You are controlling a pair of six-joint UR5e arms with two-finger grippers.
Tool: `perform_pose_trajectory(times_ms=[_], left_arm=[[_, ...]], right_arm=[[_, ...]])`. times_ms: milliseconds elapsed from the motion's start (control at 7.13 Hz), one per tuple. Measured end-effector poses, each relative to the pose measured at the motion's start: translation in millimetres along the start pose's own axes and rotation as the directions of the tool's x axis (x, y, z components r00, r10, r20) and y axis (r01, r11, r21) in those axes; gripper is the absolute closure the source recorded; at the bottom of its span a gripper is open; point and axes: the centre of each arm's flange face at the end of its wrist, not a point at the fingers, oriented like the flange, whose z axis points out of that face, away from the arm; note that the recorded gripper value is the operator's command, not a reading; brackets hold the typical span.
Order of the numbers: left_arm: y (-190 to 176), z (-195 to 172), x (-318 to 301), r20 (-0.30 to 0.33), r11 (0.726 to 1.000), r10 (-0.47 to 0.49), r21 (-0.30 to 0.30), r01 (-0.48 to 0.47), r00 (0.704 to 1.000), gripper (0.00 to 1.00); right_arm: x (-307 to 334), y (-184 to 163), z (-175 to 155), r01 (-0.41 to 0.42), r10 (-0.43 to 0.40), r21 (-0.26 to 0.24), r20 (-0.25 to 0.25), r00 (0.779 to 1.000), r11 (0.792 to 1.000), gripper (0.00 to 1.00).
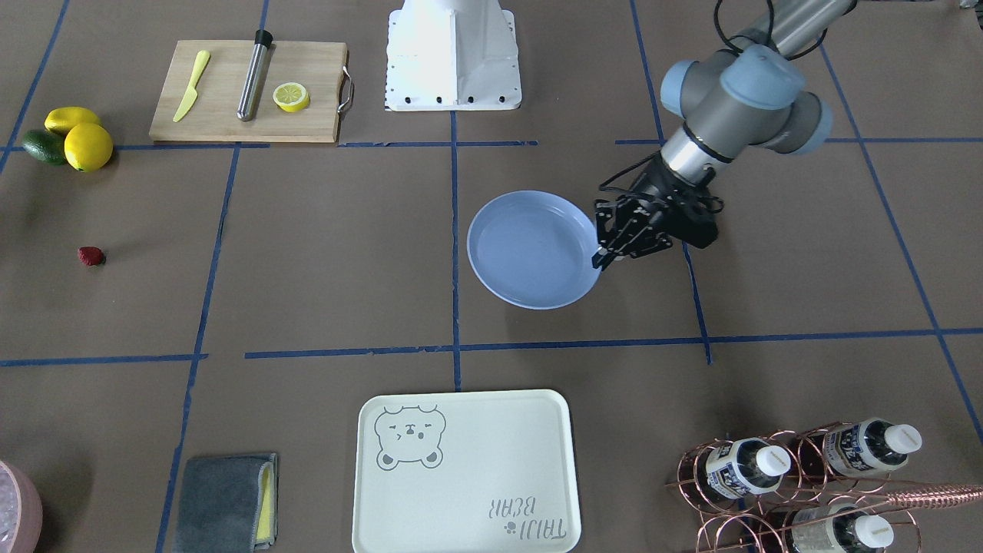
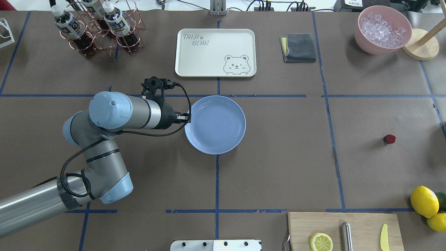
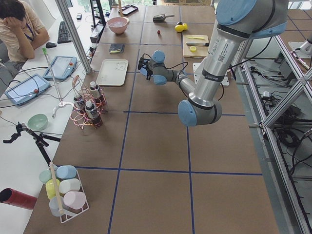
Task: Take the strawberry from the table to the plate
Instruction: 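Push the light blue plate with the left gripper toward the table center, then withdraw the left arm away from the plate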
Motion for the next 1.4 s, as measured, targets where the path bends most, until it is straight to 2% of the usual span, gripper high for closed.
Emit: perform_pose_trajectory(times_ms=[280,421,561,701,981,1121,1262,1402], left_arm=[[20,14,5,0.007,1.000,0.008,-0.024,-0.008,1.000,1.00],[24,17,4,0.011,0.999,0.010,-0.031,-0.010,1.000,0.87],[27,18,3,0.014,0.999,0.012,-0.036,-0.011,1.000,0.40],[28,19,2,0.015,0.999,0.013,-0.037,-0.013,1.000,0.00],[24,12,6,0.003,1.000,0.017,-0.027,-0.017,1.000,0.00],[7,-9,4,0.001,0.999,0.032,-0.009,-0.032,1.000,0.00],[-21,-44,-7,0.027,0.997,0.081,-0.009,-0.081,0.996,0.00],[-53,-86,-24,0.079,0.987,0.158,-0.024,-0.156,0.984,0.00]], right_arm=[[1,2,0,-0.002,0.002,-0.002,0.000,1.000,1.000,0.00],[1,2,0,-0.002,0.002,-0.002,0.000,1.000,1.000,0.00],[1,2,0,-0.003,0.003,-0.002,0.000,1.000,1.000,0.00],[1,2,0,-0.003,0.003,-0.003,0.000,1.000,1.000,0.00],[-2,1,-2,0.010,-0.010,0.004,0.001,1.000,1.000,0.00],[-5,-1,-5,0.022,-0.022,0.016,0.003,1.000,1.000,0.00],[-11,-4,-9,0.061,-0.062,0.056,0.012,0.998,0.997,0.00],[-23,-8,-9,0.125,-0.128,0.105,0.026,0.991,0.987,0.00]])
